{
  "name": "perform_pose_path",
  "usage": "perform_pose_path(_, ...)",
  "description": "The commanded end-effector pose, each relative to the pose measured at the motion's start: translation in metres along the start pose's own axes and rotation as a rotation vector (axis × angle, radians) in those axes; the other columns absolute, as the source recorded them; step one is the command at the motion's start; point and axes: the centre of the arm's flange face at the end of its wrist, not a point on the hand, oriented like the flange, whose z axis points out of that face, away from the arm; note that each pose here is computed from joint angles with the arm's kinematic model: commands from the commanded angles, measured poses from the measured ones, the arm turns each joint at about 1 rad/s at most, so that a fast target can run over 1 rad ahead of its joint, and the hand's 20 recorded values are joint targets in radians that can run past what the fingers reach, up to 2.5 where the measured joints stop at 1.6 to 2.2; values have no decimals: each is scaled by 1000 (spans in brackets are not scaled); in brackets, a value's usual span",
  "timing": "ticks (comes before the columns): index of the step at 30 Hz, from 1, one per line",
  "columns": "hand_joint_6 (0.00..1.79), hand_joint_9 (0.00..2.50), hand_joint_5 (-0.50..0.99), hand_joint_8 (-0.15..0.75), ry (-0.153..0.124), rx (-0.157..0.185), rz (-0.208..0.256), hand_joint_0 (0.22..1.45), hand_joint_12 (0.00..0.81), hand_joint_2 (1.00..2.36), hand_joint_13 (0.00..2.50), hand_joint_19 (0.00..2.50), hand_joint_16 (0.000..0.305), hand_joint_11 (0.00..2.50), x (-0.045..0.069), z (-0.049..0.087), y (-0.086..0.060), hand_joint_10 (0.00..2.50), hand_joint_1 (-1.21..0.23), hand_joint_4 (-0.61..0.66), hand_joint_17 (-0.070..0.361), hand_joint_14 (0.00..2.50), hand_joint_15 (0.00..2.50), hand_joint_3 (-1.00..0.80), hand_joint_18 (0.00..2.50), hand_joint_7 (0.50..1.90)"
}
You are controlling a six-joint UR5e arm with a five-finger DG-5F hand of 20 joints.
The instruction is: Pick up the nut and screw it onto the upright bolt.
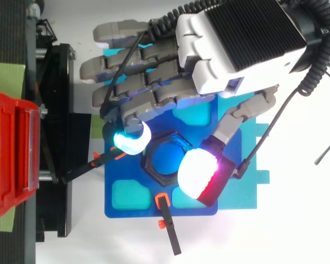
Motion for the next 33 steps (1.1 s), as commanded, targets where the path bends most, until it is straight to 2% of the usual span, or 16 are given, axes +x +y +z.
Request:
perform_pose_path(1,501,876,22,252,1,-1,0,506,224,1000,447,0,17,0,-2,0,-1,0,-270,182,39,0,0,-500,15,1422)
perform_pose_path(9,500,1131,57,235,-2,-7,-5,516,203,1000,608,0,13,0,-7,-1,-3,0,-294,151,29,0,0,-500,161,1436)
perform_pose_path(14,507,1358,82,210,1,-7,-5,524,171,1000,787,0,8,0,-9,-2,-4,0,-317,129,18,0,0,-500,368,1447)
perform_pose_path(21,536,1595,87,200,4,-9,-7,526,155,1000,980,0,6,17,-16,-4,-8,0,-334,106,13,0,0,-500,558,1398)
perform_pose_path(27,569,1854,87,196,8,-9,-7,526,142,1000,1168,0,4,170,-20,-6,-10,6,-336,84,9,0,0,-500,729,1334)
perform_pose_path(30,577,2051,87,236,12,-10,-6,519,157,1000,1332,0,4,334,-26,-6,-11,11,-327,75,9,0,33,-500,834,1318)
perform_pose_path(33,559,2107,83,274,23,-6,-3,513,173,1000,1417,16,8,444,-32,-6,-12,16,-304,89,19,3,89,-500,860,1369)
